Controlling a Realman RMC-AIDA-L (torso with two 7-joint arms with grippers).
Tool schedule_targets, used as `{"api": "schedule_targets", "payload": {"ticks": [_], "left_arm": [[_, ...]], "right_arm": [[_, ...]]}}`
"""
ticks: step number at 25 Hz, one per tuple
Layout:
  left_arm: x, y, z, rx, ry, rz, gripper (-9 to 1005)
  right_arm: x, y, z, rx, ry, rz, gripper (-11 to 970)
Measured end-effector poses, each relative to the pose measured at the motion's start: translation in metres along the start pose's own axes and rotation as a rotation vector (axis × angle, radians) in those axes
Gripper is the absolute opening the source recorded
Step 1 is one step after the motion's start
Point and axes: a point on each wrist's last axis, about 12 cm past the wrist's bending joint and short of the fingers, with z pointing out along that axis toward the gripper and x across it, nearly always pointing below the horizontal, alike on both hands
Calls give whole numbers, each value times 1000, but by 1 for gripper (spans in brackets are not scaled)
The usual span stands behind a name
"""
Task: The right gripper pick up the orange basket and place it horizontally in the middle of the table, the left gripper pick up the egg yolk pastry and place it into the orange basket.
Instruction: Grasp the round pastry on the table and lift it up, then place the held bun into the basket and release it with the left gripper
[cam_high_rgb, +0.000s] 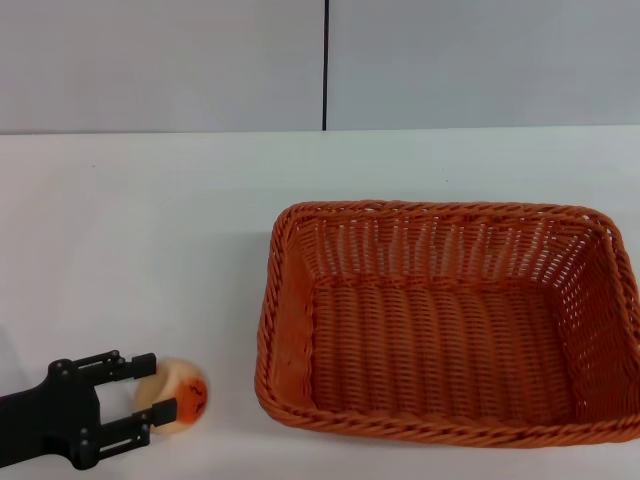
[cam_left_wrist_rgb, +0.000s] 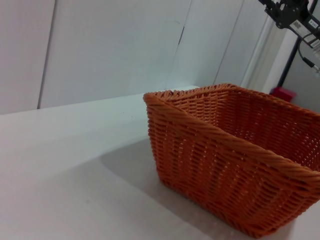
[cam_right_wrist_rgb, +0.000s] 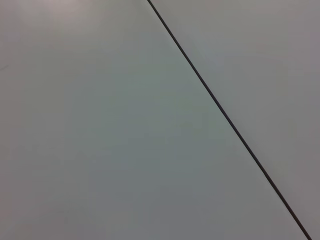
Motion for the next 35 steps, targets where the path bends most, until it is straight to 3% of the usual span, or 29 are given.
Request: {"api": "schedule_targets", "payload": {"ticks": [12,19,26,30,35], "left_arm": [[-1,3,5,-15,4,2,608],[-3,5,4,-34,-20,5,208],[-9,11,-2,-88,-65,8,49],[-17,18,-7,-173,-159,5,43],[-41,28,4,-261,-338,23,42]], "right_arm": [[0,-1,2,4,2,-3,461],[0,-1,2,5,1,-6,462],[0,-1,2,5,1,-7,462],[0,-1,3,4,1,-7,462],[0,-1,4,-1,5,-6,462]]}}
